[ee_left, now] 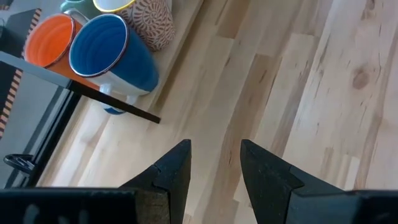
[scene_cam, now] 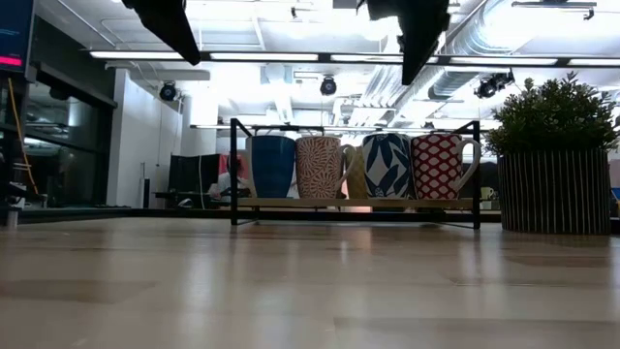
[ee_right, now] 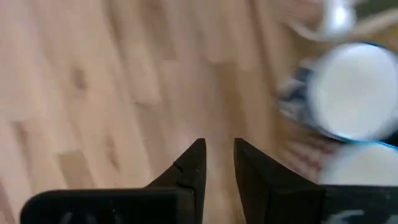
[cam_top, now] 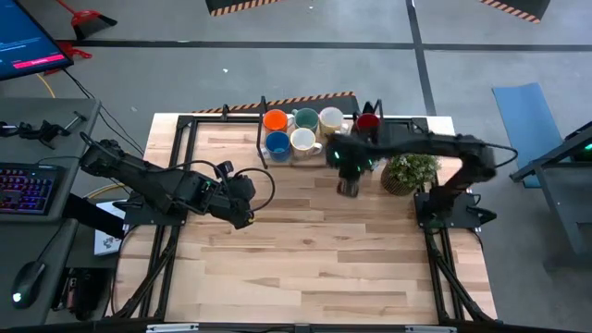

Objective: Place coffee mugs
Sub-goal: Return to Home Position

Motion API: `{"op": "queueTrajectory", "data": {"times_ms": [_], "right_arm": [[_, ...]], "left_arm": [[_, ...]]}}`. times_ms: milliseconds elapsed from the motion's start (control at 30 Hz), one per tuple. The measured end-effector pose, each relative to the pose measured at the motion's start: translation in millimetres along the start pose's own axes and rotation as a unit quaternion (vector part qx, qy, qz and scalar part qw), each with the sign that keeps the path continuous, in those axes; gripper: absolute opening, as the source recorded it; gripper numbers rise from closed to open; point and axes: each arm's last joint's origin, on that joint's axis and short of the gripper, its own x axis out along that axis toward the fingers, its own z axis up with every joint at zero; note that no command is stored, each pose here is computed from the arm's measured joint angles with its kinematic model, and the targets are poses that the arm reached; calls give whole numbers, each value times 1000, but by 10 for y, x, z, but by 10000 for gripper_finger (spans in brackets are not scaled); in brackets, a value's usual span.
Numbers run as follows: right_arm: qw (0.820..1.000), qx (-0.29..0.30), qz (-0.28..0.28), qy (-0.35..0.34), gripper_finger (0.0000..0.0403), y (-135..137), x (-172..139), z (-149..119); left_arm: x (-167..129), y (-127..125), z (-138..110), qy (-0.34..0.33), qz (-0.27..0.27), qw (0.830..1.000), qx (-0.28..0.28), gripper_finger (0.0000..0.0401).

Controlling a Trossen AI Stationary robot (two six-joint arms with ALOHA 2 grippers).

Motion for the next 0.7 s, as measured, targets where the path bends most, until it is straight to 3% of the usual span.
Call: {"op": "queueTrajectory", "data": {"times_ms": [333,467,567,700], "right_arm": [[979,-12,107,-170,59,527,262,-765],[954,-38,153,-257,59,652,414,-994],[921,-71,178,-340,59,727,513,-1112],[895,-61,196,-396,59,717,634,-1280]], "left_arm": [[0,-2,2,0,-2,1000,2,129],[0,-2,2,-1,-2,1000,2,129],[0,-3,3,-1,-2,1000,2,129],[-1,-4,3,-1,-3,1000,2,129]]}}
